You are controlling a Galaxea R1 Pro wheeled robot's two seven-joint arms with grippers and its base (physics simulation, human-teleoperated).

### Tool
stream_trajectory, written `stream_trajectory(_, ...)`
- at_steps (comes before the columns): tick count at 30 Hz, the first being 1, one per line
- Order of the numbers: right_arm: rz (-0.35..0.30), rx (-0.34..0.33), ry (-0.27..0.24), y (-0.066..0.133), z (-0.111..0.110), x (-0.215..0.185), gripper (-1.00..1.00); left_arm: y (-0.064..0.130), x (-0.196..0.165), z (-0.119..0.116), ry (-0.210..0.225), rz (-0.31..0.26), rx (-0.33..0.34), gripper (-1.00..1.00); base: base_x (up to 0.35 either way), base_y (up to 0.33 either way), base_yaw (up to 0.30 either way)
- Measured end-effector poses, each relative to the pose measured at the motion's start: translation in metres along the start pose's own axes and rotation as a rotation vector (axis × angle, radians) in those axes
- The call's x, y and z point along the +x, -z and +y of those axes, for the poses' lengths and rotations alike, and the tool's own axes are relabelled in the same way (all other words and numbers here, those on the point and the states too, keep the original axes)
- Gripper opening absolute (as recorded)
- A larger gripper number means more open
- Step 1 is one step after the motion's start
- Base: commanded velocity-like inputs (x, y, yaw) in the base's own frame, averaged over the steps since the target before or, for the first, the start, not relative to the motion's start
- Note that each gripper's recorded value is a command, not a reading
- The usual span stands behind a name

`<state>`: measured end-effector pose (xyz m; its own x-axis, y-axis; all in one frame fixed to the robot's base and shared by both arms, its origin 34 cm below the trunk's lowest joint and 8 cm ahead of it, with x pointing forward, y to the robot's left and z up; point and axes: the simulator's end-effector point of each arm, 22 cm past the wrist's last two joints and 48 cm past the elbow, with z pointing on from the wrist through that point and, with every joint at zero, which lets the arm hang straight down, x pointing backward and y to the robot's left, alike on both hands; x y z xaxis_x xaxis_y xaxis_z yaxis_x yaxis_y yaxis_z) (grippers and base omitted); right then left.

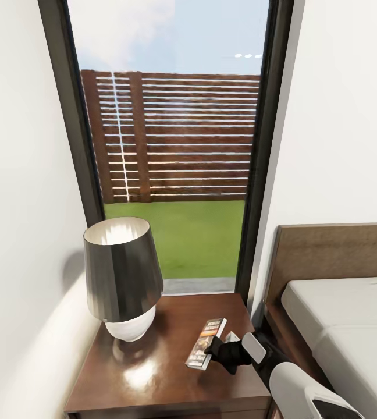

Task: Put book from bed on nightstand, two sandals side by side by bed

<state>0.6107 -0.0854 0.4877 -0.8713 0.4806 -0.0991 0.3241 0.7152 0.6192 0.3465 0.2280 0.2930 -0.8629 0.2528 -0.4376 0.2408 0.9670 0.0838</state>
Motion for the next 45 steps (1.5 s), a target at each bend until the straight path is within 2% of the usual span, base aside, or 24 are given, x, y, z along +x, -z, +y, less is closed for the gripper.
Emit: stream_trajectory(45,0.001,0.056,-0.002,0.0,-0.012,0.0,-1.0,0.0,0.0,0.0,0.0,-0.001,0.0,1.0,0.0,0.0,0.0)
